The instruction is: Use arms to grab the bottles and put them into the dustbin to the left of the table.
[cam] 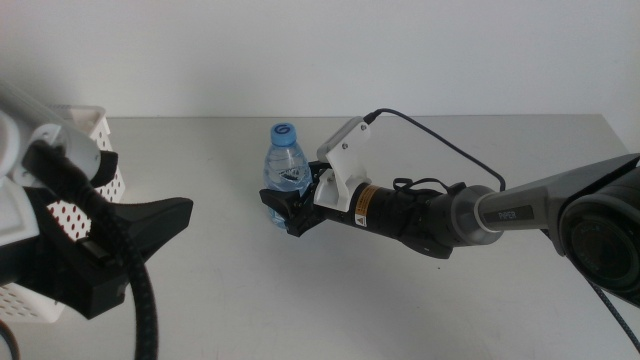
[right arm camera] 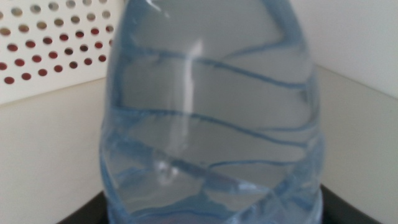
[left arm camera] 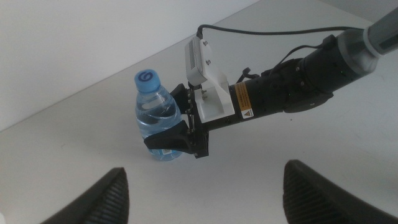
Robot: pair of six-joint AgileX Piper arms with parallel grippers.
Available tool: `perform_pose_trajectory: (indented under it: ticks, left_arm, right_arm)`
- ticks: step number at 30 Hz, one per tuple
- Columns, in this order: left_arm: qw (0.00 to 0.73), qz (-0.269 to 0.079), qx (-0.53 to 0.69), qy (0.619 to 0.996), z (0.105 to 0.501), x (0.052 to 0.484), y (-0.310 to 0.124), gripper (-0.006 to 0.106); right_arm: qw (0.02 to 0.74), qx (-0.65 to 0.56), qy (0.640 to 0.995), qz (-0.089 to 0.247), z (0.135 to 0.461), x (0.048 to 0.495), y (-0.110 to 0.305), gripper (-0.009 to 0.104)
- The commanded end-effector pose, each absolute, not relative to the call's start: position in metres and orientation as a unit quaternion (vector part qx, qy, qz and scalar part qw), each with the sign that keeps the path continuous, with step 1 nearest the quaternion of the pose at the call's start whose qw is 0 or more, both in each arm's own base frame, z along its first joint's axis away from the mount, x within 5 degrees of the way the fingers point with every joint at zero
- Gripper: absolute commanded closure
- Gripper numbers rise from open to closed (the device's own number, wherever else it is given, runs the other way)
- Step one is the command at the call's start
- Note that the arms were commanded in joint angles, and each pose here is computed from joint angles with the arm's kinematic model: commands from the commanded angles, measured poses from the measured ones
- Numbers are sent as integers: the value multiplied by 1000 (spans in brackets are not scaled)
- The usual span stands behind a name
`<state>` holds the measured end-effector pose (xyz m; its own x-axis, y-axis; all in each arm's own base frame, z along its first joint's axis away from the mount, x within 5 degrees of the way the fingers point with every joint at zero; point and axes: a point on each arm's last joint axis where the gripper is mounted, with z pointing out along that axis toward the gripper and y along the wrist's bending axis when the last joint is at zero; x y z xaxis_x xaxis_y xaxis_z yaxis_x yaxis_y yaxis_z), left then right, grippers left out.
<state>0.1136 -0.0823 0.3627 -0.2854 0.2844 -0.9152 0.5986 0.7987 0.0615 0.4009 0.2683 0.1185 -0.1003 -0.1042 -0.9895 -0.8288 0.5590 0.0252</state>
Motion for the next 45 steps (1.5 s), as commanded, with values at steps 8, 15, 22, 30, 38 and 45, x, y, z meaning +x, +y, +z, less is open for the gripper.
perform_pose_trajectory:
  ticks: [8,15,22,30,38,45]
  left_arm:
    - [567,-166,271,760,378,114,-84,19]
    - [567,-166,271,760,378,114,-84,19]
    - [567,-166,271,760,378,114,-84,19]
    - [567,-166,271,760,378,114,-84,19]
    - [567,-166,271,760,378,114,-84,19]
    - [567,-166,271,760,378,114,-84,19]
  right_arm:
    - [612,-321,620,372,169,402,274,36]
    - [557,-361,656,361,181,399,258,1]
    - [561,-366,661,340,225,368,231,1]
    - [556,-351,669,347,306,292,188,1]
    - [532,-353,699,324,366,228,156,1]
    - [505,-313,707,384,373,199,148,1]
